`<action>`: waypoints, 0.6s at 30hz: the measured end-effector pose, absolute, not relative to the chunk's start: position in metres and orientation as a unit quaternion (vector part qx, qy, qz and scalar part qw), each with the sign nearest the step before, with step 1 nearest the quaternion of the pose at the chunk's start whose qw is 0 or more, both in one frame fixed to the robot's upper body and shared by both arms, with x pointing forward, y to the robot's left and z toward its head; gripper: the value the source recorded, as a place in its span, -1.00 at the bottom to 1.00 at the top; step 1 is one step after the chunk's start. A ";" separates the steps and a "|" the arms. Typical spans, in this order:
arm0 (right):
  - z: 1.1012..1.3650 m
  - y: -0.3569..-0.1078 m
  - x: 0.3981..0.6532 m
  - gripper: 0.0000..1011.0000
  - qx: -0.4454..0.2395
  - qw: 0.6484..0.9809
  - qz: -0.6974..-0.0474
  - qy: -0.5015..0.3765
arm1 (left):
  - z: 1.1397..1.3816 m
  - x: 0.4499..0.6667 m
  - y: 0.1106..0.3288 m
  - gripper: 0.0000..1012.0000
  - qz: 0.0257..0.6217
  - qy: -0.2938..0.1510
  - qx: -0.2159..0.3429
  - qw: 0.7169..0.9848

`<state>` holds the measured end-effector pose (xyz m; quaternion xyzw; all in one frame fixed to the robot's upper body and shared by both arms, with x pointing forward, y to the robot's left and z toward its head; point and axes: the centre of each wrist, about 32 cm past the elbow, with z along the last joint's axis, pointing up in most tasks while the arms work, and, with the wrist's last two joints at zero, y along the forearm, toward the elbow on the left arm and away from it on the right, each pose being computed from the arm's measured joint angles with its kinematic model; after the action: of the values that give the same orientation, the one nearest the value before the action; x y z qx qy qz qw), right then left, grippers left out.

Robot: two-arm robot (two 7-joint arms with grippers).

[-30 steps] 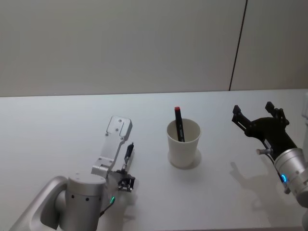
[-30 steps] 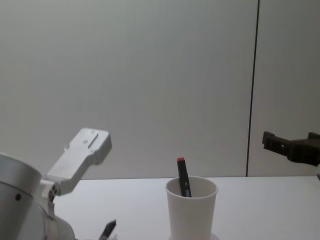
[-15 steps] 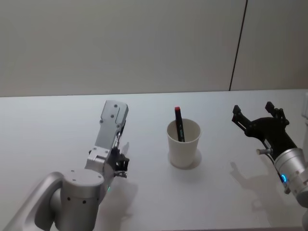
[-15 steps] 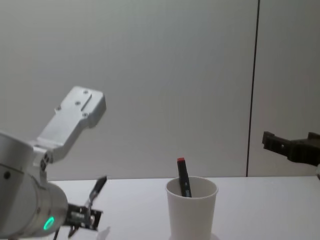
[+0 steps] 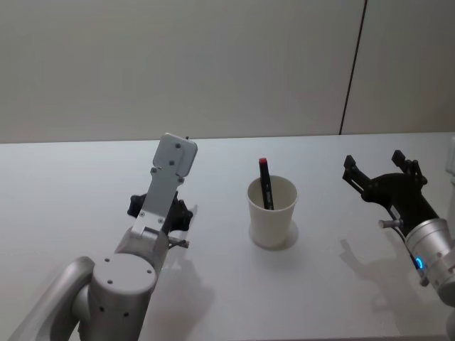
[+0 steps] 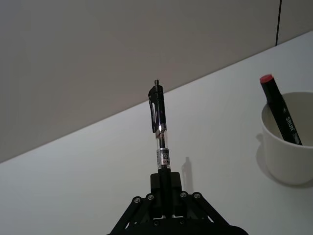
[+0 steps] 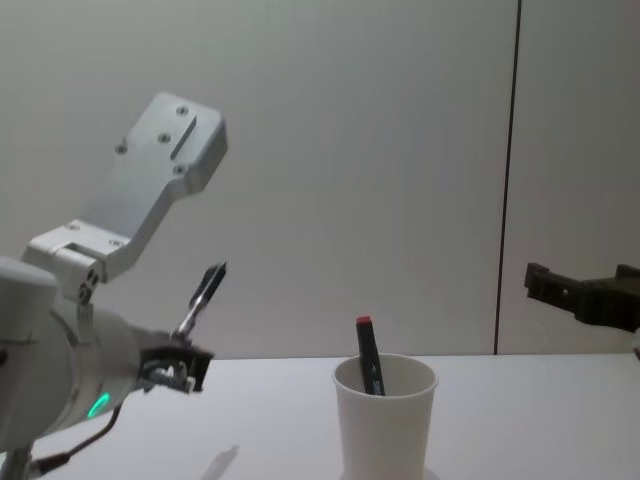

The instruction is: Place the pen into the pen holder.

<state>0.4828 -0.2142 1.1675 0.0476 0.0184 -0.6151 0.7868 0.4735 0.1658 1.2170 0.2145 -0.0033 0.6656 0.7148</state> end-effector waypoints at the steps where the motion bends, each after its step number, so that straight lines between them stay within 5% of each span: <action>1: 1.167 -0.214 0.483 0.98 0.048 0.787 -0.615 0.018 | 1.217 0.473 0.166 -0.75 0.665 -0.010 0.212 0.716; 18: 1.167 -0.214 0.483 0.98 0.048 0.787 -0.615 0.018 | 1.212 0.474 0.169 -0.75 0.612 -0.142 0.143 0.765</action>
<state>0.4828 -0.2142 1.1675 0.0476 0.0185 -0.6151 0.7868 0.4736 0.1693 1.2116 0.1434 -0.1419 0.6119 0.7648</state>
